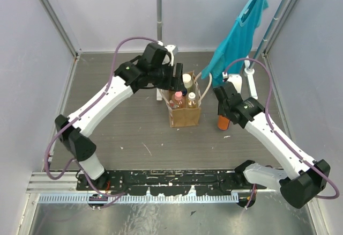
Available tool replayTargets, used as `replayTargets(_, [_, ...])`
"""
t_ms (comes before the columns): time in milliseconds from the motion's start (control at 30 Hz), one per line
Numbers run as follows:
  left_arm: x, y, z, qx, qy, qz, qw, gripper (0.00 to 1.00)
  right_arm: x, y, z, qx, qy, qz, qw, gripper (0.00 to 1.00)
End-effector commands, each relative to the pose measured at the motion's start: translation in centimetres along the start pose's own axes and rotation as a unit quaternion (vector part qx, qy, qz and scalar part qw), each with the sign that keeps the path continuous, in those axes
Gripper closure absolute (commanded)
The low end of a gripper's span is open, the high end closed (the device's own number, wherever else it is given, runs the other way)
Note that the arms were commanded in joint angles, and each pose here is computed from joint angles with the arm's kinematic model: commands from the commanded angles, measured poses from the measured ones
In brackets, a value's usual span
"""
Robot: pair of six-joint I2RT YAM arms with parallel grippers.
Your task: Take the personal care products out of the canvas bag
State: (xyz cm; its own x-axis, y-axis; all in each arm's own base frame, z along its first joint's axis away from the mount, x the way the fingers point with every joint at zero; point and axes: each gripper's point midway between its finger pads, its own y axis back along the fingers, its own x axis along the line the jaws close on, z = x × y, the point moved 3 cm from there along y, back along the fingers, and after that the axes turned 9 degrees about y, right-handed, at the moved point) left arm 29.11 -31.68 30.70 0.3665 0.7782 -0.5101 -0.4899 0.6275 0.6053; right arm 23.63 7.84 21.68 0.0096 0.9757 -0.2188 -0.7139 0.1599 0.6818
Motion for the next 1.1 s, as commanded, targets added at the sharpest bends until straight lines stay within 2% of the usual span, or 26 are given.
replayTargets(0, [1.3,-1.8,-1.9,0.042,-0.036,0.059,0.997,0.34,-1.3,-0.9,1.3,-0.020,-0.051,-0.017,0.998,0.77])
replayTargets(133, [2.4,-3.6,-3.1,0.056,-0.053,0.097,0.992,0.40,-1.7,-1.6,0.9,-0.013,-0.057,-0.022,0.998,0.76])
replayTargets(367, [4.5,-5.5,-4.0,0.063,-0.063,0.138,0.986,0.39,-1.8,-2.1,0.8,-0.008,-0.057,-0.020,0.998,0.72])
replayTargets(567, [4.8,-6.4,-3.8,0.050,-0.069,0.141,0.986,0.38,-1.5,-2.1,0.8,-0.007,-0.051,-0.009,0.999,0.63])
replayTargets(800, [4.2,-6.9,-3.2,0.029,-0.070,0.124,0.989,0.38,-1.6,-1.7,1.2,-0.012,-0.052,-0.004,0.999,0.35])
replayTargets(933, [3.9,-6.9,-3.1,0.028,-0.068,0.116,0.991,0.41,-1.7,-1.0,1.6,-0.019,-0.053,0.003,0.998,0.33])
replayTargets(1067, [4.2,-7.0,-2.9,0.027,-0.077,0.125,0.989,0.45,-0.9,0.2,3.0,-0.040,-0.050,0.048,0.997,0.33])
